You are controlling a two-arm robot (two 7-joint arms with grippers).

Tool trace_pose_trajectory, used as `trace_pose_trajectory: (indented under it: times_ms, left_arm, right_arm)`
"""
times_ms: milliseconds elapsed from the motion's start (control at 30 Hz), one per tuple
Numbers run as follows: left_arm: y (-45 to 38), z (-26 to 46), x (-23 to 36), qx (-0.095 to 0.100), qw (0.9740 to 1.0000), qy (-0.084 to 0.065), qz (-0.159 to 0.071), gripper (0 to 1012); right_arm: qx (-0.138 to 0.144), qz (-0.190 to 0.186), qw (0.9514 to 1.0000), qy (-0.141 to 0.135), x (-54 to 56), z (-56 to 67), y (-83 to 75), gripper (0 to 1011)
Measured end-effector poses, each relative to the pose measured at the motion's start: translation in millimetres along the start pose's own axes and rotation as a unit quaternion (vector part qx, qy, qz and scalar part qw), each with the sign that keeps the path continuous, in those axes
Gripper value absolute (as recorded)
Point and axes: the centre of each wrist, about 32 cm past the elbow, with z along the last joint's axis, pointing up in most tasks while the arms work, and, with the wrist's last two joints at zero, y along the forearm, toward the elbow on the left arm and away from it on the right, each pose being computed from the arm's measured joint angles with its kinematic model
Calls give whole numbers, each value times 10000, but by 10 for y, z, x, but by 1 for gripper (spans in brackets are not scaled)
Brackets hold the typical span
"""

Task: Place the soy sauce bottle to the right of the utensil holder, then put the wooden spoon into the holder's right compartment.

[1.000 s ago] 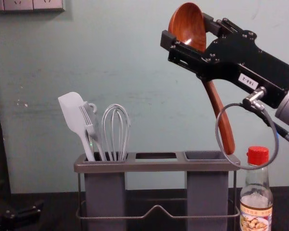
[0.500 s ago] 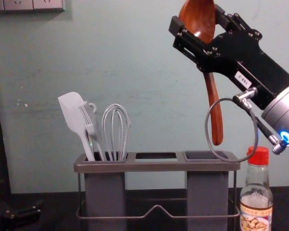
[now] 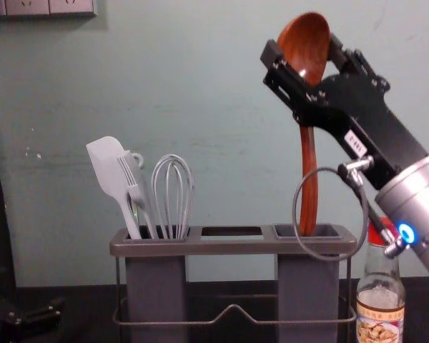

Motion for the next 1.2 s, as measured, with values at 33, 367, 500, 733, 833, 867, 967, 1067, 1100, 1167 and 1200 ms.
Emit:
trace_pose_trajectory:
  times_ms: [33, 367, 500, 733, 833, 867, 967, 1067, 1100, 1167, 1200]
  left_arm:
    - [0, 0, 0, 0, 10000, 0, 0, 1000]
    - [0, 0, 0, 0, 10000, 0, 0, 1000]
    - [0, 0, 0, 0, 10000, 0, 0, 1000]
    - [0, 0, 0, 0, 10000, 0, 0, 1000]
    - [0, 0, 0, 0, 10000, 0, 0, 1000]
    - [0, 0, 0, 0, 10000, 0, 0, 1000]
    - [0, 0, 0, 1, 10000, 0, 0, 1000]
    - [0, 0, 0, 1, 10000, 0, 0, 1000]
    - [0, 0, 0, 0, 10000, 0, 0, 1000]
    - [0, 0, 0, 1, 10000, 1, 0, 1000]
    - [0, 0, 0, 0, 10000, 0, 0, 1000]
  right_arm:
    - [-12, -7, 10000, 32, -2, -14, -11, 837]
    - [-183, -50, 9995, 248, -16, -135, -124, 838]
    - [-244, -56, 9993, 275, -26, -163, -170, 837]
    - [-339, -58, 9990, 292, -36, -201, -241, 838]
    - [-406, -48, 9987, 296, -35, -223, -283, 838]
    - [-431, -45, 9986, 299, -37, -235, -299, 838]
    - [-458, -45, 9985, 297, -41, -249, -318, 838]
    - [-481, -39, 9984, 296, -44, -262, -337, 838]
    - [-483, -40, 9984, 296, -44, -264, -339, 837]
    - [-507, -44, 9983, 302, -51, -273, -359, 838]
    - [-513, -45, 9982, 304, -53, -276, -364, 838]
